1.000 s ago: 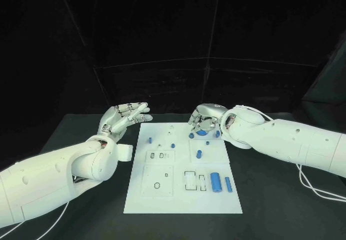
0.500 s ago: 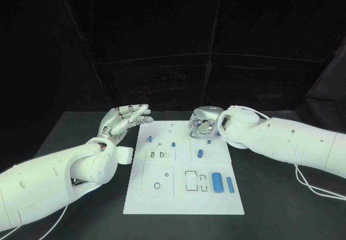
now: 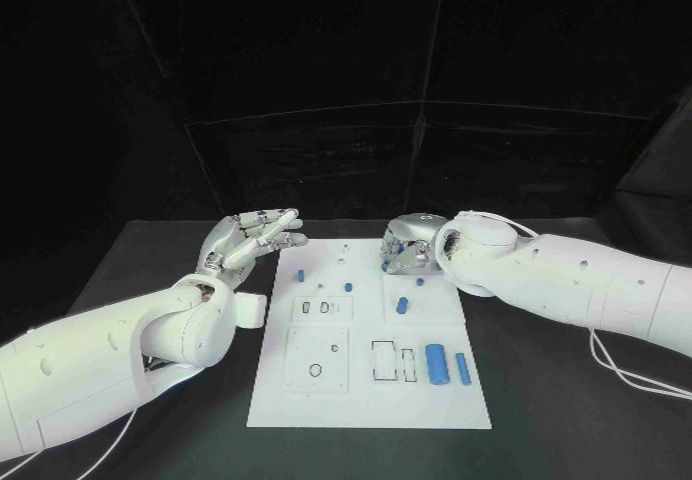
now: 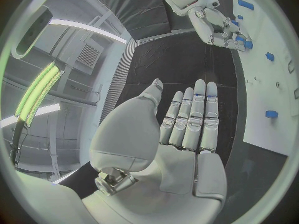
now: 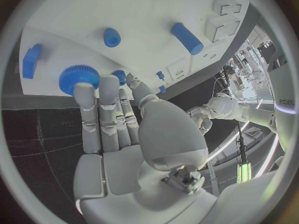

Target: Assemble the parts on the task board

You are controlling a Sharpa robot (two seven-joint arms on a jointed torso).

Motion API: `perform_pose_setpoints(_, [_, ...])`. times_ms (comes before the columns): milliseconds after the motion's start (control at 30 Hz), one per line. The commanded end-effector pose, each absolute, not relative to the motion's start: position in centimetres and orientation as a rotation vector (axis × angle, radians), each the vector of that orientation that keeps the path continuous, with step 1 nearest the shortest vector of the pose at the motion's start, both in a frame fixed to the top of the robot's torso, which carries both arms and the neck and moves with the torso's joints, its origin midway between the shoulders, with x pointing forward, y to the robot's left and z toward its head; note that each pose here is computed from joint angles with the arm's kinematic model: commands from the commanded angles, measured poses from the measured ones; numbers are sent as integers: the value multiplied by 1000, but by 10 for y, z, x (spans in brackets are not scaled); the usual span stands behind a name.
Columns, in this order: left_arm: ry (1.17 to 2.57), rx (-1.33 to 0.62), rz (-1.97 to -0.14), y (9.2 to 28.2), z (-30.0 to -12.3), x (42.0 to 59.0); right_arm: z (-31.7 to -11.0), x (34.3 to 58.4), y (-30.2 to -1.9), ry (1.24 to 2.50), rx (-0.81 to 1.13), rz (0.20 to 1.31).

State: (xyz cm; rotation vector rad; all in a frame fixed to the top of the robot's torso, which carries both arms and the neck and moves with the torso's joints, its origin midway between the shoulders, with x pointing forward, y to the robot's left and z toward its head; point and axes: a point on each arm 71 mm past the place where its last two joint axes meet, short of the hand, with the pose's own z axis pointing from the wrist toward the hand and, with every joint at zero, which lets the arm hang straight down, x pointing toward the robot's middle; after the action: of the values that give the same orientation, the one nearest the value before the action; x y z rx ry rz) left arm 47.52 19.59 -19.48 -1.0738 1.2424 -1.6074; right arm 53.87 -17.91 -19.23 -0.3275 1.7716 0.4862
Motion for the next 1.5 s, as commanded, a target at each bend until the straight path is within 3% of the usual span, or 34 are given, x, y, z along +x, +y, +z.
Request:
perform_pose_setpoints(33, [1245,-1063,-1621,195,-193,475,-191,539,-178,1768,-342,474])
perform_pose_setpoints(1500, [1258,-1071,-1617,195,-194,475,-198,546,-172,1832,-363,439])
